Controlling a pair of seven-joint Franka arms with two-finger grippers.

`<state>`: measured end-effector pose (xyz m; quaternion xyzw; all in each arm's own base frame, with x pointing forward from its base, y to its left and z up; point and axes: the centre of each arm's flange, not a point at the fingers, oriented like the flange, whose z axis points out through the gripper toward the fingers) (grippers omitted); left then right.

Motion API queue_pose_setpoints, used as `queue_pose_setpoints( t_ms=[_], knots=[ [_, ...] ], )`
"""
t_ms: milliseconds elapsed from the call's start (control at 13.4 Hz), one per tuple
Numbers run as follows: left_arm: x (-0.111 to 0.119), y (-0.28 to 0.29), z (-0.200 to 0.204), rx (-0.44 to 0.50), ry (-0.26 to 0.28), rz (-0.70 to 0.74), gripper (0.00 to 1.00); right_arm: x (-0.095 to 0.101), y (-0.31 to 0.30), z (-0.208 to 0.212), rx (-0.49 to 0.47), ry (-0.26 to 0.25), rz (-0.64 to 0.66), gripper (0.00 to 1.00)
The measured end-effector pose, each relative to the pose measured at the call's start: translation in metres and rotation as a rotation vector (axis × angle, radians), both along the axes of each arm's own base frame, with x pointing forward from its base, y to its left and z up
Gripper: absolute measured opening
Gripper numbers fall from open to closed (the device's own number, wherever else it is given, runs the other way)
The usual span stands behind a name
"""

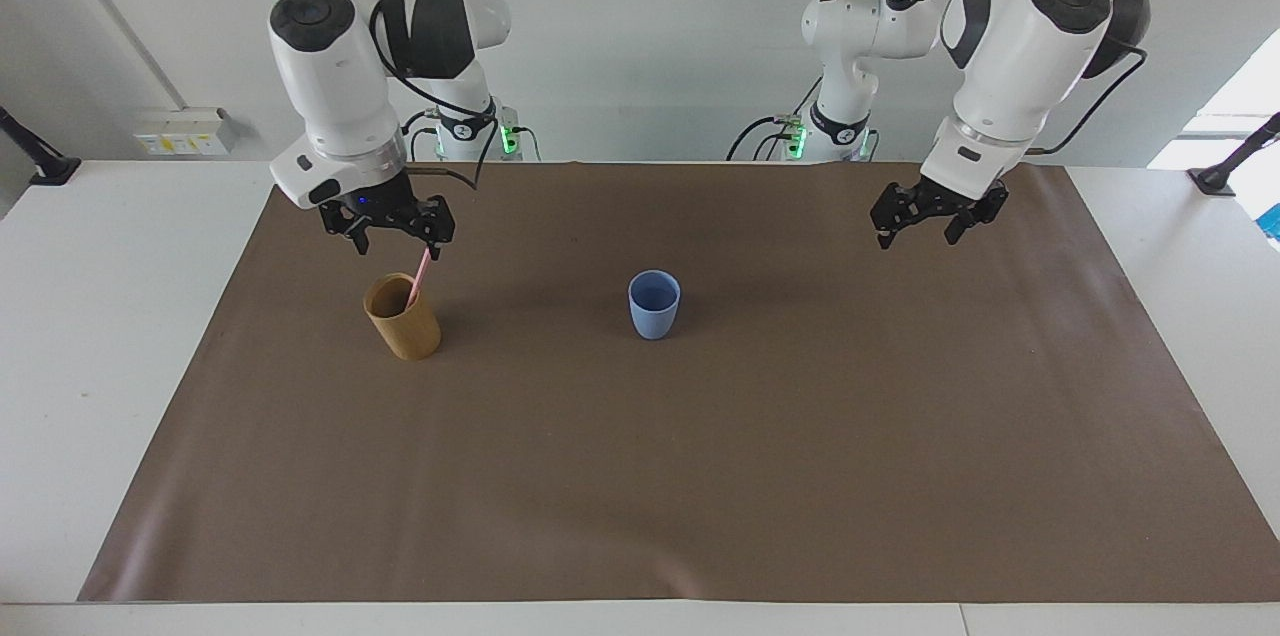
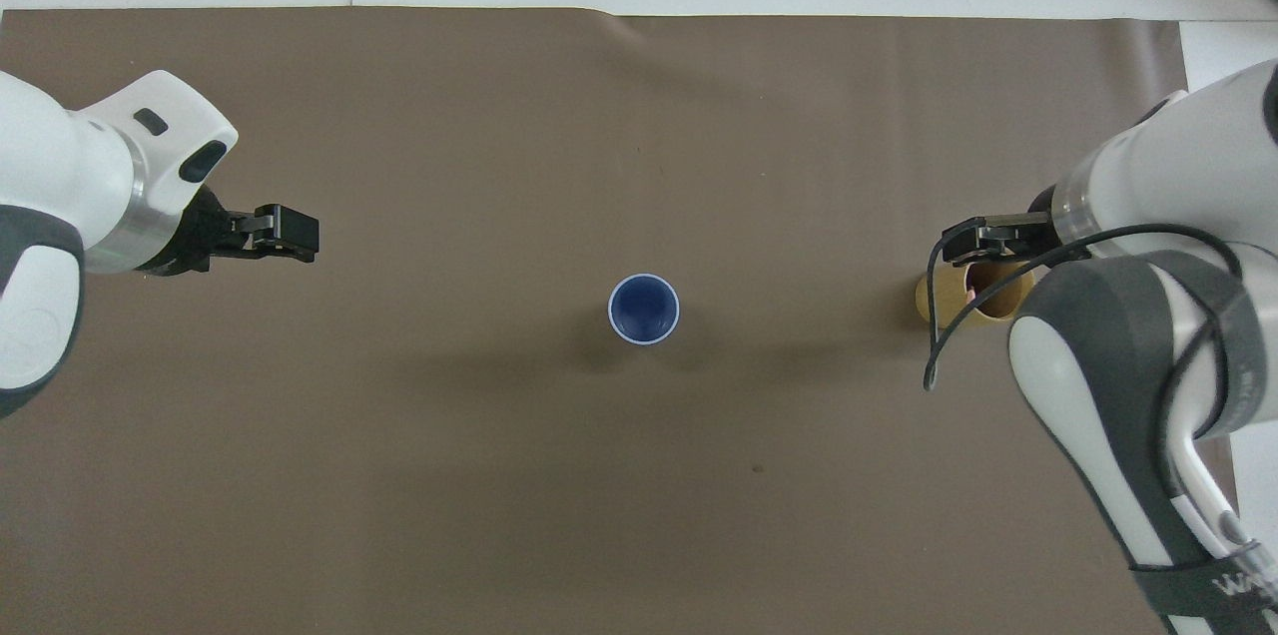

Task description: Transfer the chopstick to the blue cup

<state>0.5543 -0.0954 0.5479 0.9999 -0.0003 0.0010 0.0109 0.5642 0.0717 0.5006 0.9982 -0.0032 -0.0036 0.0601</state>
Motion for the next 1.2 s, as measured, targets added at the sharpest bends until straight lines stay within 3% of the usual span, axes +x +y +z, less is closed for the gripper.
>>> queue_pose_setpoints(
  t_ms=[224,374,524,598,673,823,972,1197],
  knots=[
    [0.0,0.035,0.011,0.0,-0.001,-0.028,1.0,-0.011,0.019,-0.026,-0.058,-0.003,0.081,1.0],
    [-0.002,0.042,0.039,-0.002,-0.016,-0.022,1.0,-0.024,0.028,-0.034,-0.113,-0.012,0.145,1.0],
    [-0.006,0.042,0.069,-0.002,-0.02,-0.023,1.0,-0.037,0.039,-0.032,-0.141,-0.012,0.201,0.81],
    [-0.009,0.042,0.078,-0.001,-0.012,-0.025,1.0,-0.042,0.042,-0.031,-0.159,-0.015,0.221,0.81],
    [-0.012,0.042,0.085,0.0,-0.002,-0.027,1.0,-0.046,0.043,-0.031,-0.182,-0.019,0.238,0.73],
    [-0.017,0.041,0.099,0.0,0.007,-0.03,1.0,-0.051,0.041,-0.032,-0.203,-0.028,0.26,0.45],
    [-0.019,0.041,0.105,0.001,0.01,-0.03,1.0,-0.051,0.04,-0.034,-0.209,-0.033,0.279,0.24],
    [-0.019,0.042,0.105,0.001,0.013,-0.028,1.0,-0.053,0.04,-0.036,-0.212,-0.035,0.284,0.16]
  ],
)
